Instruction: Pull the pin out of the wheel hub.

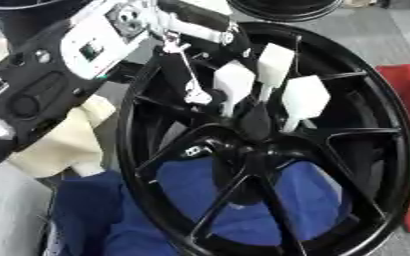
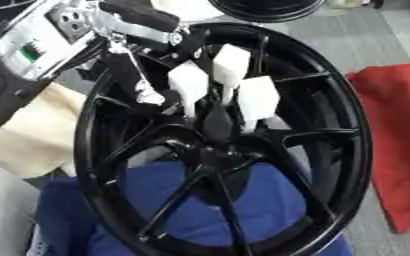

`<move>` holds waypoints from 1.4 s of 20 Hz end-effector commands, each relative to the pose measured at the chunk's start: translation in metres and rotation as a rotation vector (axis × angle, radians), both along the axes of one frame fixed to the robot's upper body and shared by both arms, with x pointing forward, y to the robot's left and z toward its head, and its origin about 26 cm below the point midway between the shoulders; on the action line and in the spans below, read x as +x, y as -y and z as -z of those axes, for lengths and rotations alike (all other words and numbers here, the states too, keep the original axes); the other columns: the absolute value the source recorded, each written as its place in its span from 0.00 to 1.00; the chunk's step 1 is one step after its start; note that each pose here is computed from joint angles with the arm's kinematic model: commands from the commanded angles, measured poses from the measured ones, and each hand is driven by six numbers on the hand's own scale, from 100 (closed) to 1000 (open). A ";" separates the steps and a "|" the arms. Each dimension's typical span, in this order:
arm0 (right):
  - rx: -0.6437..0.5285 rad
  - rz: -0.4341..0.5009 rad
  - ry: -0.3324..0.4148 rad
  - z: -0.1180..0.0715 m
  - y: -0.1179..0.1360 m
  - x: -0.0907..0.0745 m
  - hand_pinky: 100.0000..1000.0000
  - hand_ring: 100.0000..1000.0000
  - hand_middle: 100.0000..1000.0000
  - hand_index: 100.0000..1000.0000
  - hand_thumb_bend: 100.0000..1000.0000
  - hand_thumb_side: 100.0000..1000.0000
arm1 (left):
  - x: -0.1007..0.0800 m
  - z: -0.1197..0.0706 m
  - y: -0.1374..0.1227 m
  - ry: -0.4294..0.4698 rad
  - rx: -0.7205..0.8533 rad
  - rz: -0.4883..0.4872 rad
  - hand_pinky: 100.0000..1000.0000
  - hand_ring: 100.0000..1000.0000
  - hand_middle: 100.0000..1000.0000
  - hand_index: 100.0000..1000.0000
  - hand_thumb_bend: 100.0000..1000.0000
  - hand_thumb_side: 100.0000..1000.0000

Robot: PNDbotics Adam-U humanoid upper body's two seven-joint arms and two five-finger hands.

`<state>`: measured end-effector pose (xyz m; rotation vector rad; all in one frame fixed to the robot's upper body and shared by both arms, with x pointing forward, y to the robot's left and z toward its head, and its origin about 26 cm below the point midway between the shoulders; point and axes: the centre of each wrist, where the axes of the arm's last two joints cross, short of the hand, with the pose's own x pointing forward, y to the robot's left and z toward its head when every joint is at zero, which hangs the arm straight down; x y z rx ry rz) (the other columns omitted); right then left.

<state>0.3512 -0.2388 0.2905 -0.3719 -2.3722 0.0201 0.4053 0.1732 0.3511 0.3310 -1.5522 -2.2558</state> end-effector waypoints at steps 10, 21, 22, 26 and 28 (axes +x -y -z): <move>0.007 0.006 0.044 -0.009 0.002 -0.007 0.65 0.68 0.69 0.78 0.00 0.67 | 0.001 -0.023 -0.013 0.051 -0.002 -0.043 0.64 0.43 0.10 0.24 0.09 0.00; 0.030 0.016 0.037 -0.004 0.003 -0.006 0.65 0.68 0.69 0.78 0.00 0.67 | -0.011 -0.069 -0.027 0.119 -0.123 -0.063 0.62 0.39 0.03 0.14 0.17 0.00; 0.032 0.018 0.036 -0.004 0.004 -0.006 0.65 0.69 0.69 0.78 0.00 0.67 | -0.013 -0.075 -0.030 0.128 -0.142 -0.065 0.62 0.39 0.03 0.13 0.16 0.00; 0.037 0.028 0.033 -0.002 0.006 -0.006 0.65 0.69 0.69 0.78 0.00 0.67 | -0.021 -0.098 -0.048 0.176 -0.248 -0.087 0.62 0.38 0.02 0.12 0.15 0.00; 0.039 0.034 0.032 -0.001 0.007 -0.006 0.65 0.69 0.69 0.78 0.00 0.67 | -0.026 -0.109 -0.059 0.204 -0.312 -0.106 0.60 0.36 0.01 0.11 0.15 0.00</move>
